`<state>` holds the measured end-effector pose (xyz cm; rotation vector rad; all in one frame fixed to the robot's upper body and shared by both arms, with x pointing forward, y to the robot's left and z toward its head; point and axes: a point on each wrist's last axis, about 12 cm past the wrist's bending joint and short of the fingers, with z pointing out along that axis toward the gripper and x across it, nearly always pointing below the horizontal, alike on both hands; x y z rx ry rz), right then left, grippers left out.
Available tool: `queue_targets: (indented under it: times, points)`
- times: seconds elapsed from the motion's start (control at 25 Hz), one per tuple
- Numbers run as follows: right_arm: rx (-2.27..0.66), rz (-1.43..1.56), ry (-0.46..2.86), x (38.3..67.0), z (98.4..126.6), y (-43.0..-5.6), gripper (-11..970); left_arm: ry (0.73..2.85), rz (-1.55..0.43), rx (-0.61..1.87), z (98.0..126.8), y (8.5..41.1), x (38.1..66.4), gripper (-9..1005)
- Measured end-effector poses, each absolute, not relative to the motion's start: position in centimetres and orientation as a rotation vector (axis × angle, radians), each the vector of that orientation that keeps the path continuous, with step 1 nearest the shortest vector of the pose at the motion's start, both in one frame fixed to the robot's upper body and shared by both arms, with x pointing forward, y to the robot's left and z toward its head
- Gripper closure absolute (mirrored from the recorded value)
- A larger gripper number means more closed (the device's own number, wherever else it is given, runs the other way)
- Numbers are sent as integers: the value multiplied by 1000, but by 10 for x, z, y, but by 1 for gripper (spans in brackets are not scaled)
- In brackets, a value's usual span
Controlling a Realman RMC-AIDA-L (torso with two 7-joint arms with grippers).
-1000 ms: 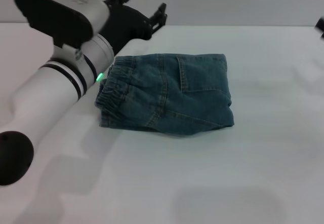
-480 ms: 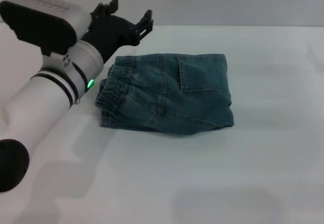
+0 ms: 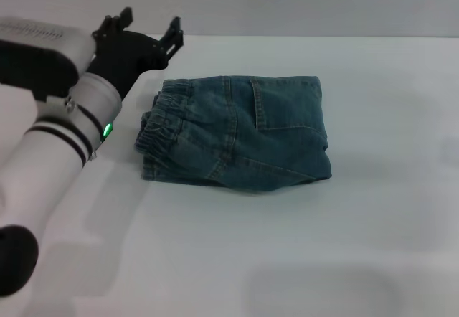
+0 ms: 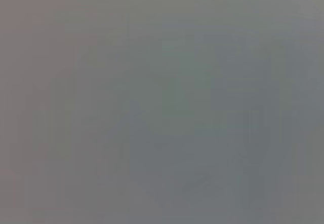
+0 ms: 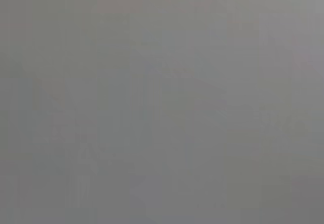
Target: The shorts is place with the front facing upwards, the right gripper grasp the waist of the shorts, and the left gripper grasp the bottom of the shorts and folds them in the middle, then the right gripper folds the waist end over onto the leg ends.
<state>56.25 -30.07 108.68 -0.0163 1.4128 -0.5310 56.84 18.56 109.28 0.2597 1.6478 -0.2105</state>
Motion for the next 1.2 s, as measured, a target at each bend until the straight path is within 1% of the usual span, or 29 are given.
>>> queue_targets:
  times: [0.12, 0.28, 0.4, 0.52, 0.64, 0.84, 1.0, 1.2]
  points:
    - [-17, -479, 1413, 553, 1075, -286, 171, 1575, -184, 216, 1084, 193, 561, 194]
    - [-54, -227, 1427, 543, 1061, -253, 172, 1485, -172, 168, 1073, 203, 549, 194]
    - [-128, -80, 1423, 534, 1054, -228, 197, 1488, -181, 140, 1067, 210, 546, 194]
    - [-174, 12, 1447, 527, 1048, -212, 223, 1507, -171, 140, 1061, 214, 546, 194]
    - [-223, 105, 1479, 527, 1042, -198, 249, 1522, -166, 156, 1057, 214, 545, 194]
    - [-361, 301, 1542, 534, 1034, -171, 291, 1537, -164, 182, 1053, 212, 546, 194]
    - [-362, 370, 1648, 539, 1025, -165, 479, 1539, -170, 188, 1053, 211, 549, 194]
    - [-316, 409, 1773, 537, 1010, -172, 686, 1542, -169, 190, 1052, 212, 549, 194]
